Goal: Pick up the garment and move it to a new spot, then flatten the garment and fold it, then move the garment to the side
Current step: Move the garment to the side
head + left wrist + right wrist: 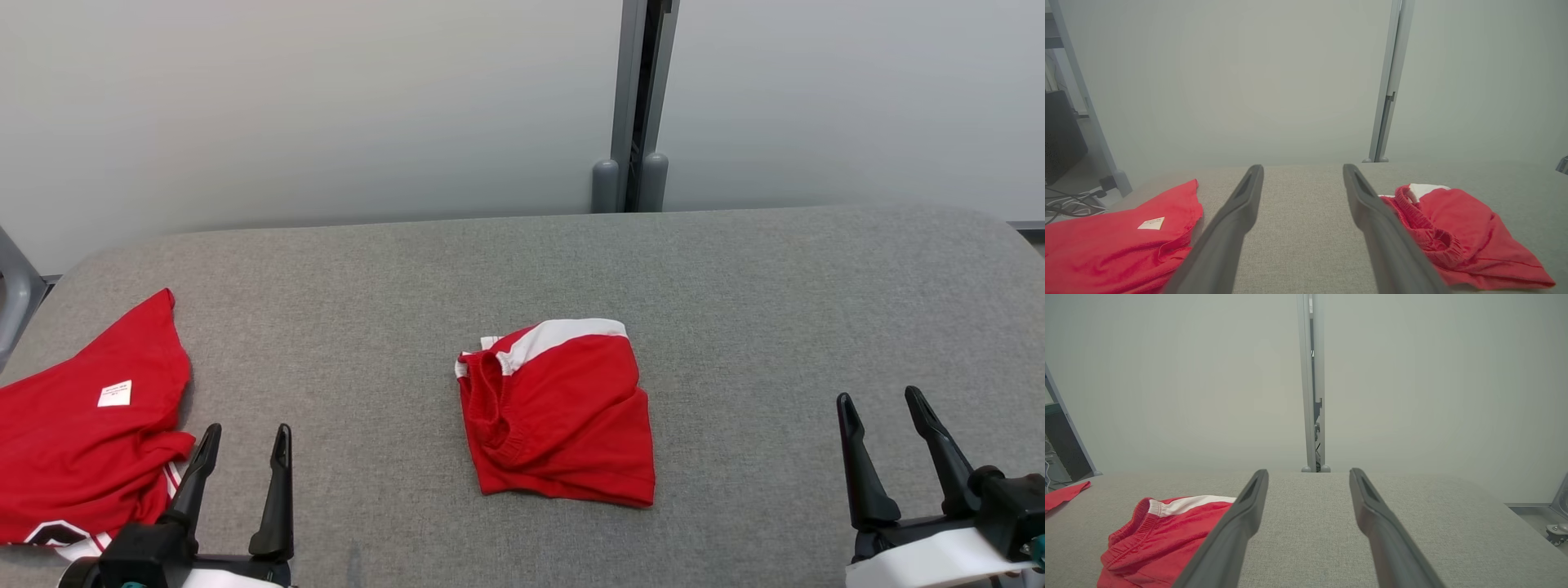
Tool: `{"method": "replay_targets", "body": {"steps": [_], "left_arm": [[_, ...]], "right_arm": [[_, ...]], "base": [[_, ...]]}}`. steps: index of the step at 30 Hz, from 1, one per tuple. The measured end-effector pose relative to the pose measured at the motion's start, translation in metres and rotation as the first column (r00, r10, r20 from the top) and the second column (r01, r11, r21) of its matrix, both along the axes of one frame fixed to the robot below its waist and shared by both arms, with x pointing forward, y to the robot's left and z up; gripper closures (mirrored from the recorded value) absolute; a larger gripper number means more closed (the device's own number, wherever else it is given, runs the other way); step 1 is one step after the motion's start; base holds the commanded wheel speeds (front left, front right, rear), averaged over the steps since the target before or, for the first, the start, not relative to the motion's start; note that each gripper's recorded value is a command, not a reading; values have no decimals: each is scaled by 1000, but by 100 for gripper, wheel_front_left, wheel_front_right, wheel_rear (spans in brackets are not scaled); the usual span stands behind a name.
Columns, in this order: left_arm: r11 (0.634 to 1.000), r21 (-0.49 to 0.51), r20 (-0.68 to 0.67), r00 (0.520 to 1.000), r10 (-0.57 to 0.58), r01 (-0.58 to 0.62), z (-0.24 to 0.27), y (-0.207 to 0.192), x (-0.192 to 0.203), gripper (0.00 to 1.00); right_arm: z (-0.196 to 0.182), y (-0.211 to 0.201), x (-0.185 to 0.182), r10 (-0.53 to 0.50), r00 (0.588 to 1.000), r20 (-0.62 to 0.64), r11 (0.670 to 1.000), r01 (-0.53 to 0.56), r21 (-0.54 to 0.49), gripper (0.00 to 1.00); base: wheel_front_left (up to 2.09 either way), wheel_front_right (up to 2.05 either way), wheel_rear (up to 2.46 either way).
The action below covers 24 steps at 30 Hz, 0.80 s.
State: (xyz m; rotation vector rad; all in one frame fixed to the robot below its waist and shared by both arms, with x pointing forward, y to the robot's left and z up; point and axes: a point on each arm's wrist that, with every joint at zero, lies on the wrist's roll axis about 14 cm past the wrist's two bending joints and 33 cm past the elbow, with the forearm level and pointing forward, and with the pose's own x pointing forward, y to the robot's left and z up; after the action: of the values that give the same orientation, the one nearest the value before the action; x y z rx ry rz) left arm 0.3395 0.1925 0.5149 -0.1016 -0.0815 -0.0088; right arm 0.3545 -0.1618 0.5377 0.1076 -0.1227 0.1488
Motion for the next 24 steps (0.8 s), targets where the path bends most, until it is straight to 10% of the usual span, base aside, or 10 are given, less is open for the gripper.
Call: {"method": "replay_targets", "body": {"steps": [24], "left_arm": [[1000, 10, 6, 1000, 7, -7, 1, 1, 2, 0]], "right_arm": [[-10, 7, 7, 31, 998, -45, 999, -31, 10, 0]], "base": [[0, 0, 0]]}}
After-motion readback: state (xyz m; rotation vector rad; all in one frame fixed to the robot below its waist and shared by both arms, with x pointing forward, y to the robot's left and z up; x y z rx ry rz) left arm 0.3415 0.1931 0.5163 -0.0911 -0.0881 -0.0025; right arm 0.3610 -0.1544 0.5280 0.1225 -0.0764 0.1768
